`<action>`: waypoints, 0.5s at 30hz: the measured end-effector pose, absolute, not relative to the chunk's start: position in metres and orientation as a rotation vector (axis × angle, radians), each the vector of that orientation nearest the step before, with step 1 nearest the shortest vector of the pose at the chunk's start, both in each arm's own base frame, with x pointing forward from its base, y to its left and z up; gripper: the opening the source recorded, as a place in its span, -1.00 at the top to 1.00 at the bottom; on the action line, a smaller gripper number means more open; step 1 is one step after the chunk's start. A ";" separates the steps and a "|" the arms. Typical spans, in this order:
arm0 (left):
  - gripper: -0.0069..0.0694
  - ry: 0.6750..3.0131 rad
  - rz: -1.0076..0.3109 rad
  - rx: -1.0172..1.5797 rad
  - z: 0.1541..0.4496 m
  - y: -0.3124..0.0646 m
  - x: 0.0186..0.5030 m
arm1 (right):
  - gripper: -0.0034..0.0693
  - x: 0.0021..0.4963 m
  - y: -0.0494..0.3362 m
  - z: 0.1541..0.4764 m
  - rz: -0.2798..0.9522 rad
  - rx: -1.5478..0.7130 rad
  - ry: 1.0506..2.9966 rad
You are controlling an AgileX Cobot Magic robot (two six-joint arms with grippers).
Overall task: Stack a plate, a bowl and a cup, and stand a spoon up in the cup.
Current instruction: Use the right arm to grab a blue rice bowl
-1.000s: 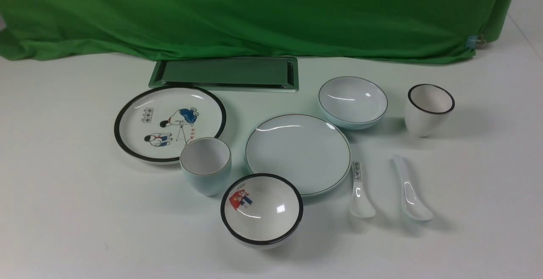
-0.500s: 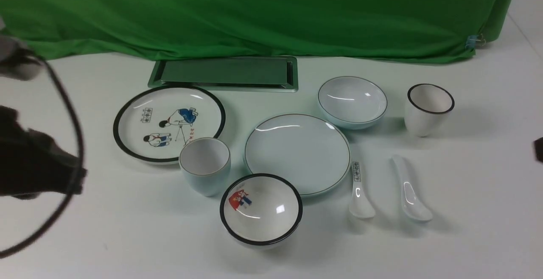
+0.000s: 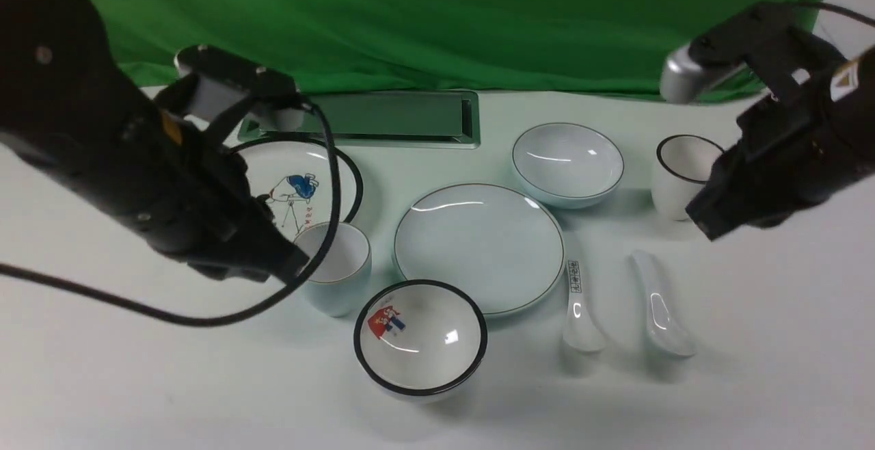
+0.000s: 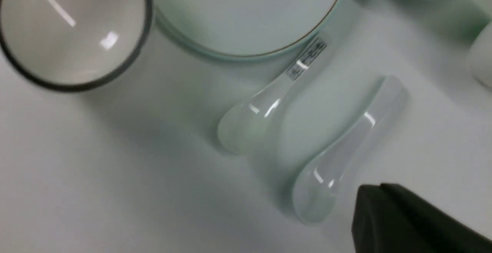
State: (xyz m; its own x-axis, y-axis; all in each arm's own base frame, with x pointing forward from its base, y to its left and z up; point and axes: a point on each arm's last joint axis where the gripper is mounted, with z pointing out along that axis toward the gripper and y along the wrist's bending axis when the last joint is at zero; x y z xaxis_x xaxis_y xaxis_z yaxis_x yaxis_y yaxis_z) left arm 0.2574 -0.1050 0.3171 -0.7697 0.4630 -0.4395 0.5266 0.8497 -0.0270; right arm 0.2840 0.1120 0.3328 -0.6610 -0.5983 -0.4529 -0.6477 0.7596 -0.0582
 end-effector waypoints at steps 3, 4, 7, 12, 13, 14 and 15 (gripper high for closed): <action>0.90 2.568 -0.206 0.719 0.319 -0.108 0.266 | 0.88 0.322 0.116 0.325 0.139 -0.900 2.539; 0.90 2.561 -0.206 0.716 0.319 -0.108 0.267 | 0.88 0.331 0.118 0.322 0.140 -0.891 2.544; 0.90 2.536 -0.205 0.706 0.320 -0.109 0.270 | 0.86 0.364 0.126 0.316 0.136 -0.872 2.540; 0.90 2.507 -0.205 0.695 0.321 -0.110 0.273 | 0.50 0.417 0.137 0.296 0.100 -0.801 2.550; 0.90 2.507 -0.205 0.695 0.321 -0.110 0.273 | 0.47 0.420 0.137 0.297 0.098 -0.791 2.543; 0.90 2.506 -0.205 0.695 0.321 -0.110 0.273 | 0.19 0.438 0.136 0.287 0.089 -0.754 2.554; 0.90 2.506 -0.205 0.695 0.321 -0.110 0.273 | 0.03 0.448 0.134 0.283 0.085 -0.734 2.553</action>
State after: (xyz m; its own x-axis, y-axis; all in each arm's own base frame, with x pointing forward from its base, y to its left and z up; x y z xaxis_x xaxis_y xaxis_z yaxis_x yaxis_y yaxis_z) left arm 0.2726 -0.1098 0.3211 -0.7291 0.4362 -0.5274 0.5161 0.8565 -0.0051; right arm 0.4480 0.1336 0.2826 -0.7416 -0.4851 -0.4633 -0.5147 0.8544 -0.0708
